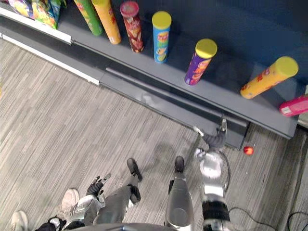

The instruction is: Put the gum and the chips on the shelf.

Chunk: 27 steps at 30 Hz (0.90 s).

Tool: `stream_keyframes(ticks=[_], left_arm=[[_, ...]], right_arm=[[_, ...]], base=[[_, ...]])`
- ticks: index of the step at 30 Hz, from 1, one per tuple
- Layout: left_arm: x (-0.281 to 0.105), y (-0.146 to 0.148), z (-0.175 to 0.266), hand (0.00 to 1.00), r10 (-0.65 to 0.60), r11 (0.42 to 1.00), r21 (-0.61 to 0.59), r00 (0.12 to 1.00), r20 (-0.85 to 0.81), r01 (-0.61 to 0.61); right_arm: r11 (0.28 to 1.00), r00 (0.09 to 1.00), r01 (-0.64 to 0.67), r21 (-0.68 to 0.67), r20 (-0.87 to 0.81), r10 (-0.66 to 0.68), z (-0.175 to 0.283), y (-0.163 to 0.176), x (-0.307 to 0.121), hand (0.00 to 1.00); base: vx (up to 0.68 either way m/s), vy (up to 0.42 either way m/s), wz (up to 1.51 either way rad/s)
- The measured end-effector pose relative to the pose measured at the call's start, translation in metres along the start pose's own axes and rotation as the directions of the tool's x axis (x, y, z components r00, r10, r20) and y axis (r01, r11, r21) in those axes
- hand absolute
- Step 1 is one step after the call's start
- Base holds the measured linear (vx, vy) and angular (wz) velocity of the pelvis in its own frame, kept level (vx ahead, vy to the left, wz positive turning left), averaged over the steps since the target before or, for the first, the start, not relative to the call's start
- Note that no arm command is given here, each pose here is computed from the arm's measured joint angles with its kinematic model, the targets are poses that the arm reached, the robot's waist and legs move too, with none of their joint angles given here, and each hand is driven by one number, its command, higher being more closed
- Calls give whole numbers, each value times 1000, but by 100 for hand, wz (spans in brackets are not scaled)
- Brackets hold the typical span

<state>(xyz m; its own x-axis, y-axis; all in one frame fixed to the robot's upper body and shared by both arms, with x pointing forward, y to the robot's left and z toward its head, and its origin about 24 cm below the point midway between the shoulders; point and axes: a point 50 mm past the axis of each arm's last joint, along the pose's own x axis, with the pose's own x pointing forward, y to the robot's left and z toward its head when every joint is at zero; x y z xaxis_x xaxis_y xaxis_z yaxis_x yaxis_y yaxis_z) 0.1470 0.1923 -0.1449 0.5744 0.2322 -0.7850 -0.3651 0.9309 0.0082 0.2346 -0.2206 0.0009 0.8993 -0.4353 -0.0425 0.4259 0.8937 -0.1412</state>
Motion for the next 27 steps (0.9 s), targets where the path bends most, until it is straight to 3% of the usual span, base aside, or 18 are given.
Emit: stream_keyframes(ticks=[3,9,17,20,27], left_arm=[[-2,13,-10,0,31,999,35,999,-41,-30],[-9,25,-33,0,65,996,65,990,-124,-57],[-15,33,-49,0,102,994,66,981,-168,-92],[-15,30,-48,0,110,987,133,982,-151,-90],[-18,31,-51,0,120,984,147,984,-130,-101]], right_arm=[[981,967,-192,-26,-175,184,-43,8,-30,0],[954,771,-298,31,-582,260,-128,-2,-93,0],[989,535,-149,-28,-843,57,-177,-40,-143,0],[995,500,-94,-42,-866,11,-181,-45,-153,0],[999,455,10,-42,-890,-42,-185,-47,-163,0]], base=[[100,0,-4],[90,8,-2],[10,4,-2],[3,6,7],[8,10,17]])
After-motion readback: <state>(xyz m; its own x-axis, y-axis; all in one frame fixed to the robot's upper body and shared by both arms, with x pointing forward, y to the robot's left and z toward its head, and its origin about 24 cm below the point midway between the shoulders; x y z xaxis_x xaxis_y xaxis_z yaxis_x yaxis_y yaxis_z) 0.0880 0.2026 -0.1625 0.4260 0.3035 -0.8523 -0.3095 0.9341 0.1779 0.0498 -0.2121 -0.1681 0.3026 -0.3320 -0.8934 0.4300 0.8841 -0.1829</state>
